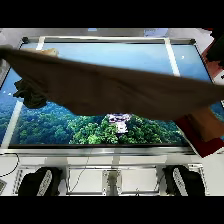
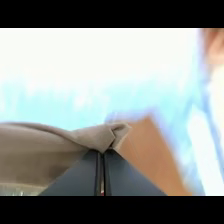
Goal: Fold the shirts.
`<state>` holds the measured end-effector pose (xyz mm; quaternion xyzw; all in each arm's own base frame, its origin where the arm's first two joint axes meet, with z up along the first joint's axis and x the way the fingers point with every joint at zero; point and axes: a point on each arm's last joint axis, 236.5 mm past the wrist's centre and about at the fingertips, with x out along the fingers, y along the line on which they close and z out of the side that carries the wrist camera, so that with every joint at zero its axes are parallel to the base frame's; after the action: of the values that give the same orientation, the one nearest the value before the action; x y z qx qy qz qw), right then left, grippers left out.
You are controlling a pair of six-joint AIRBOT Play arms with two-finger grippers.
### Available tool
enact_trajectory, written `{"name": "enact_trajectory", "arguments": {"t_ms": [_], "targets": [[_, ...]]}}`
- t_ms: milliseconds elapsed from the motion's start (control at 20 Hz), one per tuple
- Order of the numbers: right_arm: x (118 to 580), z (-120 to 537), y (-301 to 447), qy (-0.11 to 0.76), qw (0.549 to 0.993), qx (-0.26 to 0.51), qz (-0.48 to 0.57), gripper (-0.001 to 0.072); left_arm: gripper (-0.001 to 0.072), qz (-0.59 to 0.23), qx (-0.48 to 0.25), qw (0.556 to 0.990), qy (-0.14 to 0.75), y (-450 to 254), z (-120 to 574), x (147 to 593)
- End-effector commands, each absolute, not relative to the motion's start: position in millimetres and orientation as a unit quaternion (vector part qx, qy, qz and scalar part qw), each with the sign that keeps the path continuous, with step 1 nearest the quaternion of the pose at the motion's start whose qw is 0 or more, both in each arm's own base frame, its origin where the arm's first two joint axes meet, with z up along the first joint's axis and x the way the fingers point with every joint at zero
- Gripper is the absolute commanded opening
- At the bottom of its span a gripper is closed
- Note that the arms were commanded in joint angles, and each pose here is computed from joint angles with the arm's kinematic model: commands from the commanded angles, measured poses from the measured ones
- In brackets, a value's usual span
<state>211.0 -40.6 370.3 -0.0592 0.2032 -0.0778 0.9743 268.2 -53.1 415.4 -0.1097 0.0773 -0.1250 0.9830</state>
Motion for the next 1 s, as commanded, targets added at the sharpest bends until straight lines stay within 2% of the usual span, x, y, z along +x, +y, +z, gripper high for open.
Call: {"name": "enact_trajectory", "arguments": {"t_ms": [0, 50, 150, 250, 350, 500, 650, 800, 950], "targets": [[211.8, 453.8, -14.1, 0.067, 0.995, -0.069, -0.04, 0.0021, 0.0011, -0.133, -0.077, 0.988, 0.002, -60.5, 475.8, 236.0], [234.4, 443.0, -5.2, 0.088, 0.995, -0.056, -0.005, 0.0021, 0.001, -0.134, -0.078, 0.988, 0.021, -60.0, 466.8, 243.4], [291.8, 404.2, 7.0, 0.16, 0.985, -0.009, 0.062, 0.0021, 0.001, -0.144, -0.085, 0.979, 0.118, -60.1, 419.5, 273.5], [345.5, 356.3, 7.4, 0.229, 0.968, 0.039, 0.1, 0.0022, 0.0011, -0.152, -0.105, 0.955, 0.23, -55.9, 355.5, 314.0], [391.3, 290.2, 6.9, 0.307, 0.94, 0.08, 0.126, 0.0022, 0.0011, -0.159, -0.123, 0.931, 0.303, -56.1, 296.2, 359.2], [437.8, 195.0, 11.4, 0.391, 0.905, 0.092, 0.142, 0.0022, 0.0011, -0.177, -0.126, 0.905, 0.367, -73.0, 213.7, 427.3], [478.8, 131.6, 11.0, 0.415, 0.894, 0.11, 0.126, 0.0022, 0.0011, -0.15, -0.175, 0.891, 0.391, -80.9, 145.5, 490.9], [497.5, 100.4, 9.5, 0.428, 0.888, 0.119, 0.119, 0.0022, 0.0011, -0.135, -0.199, 0.866, 0.438, -81.2, 92.3, 505.2], [496.9, 75.3, 6.6, 0.456, 0.875, 0.116, 0.117, 0.0022, 0.0011, -0.142, -0.187, 0.826, 0.513, -84.9, 50.0, 483.7]]}}
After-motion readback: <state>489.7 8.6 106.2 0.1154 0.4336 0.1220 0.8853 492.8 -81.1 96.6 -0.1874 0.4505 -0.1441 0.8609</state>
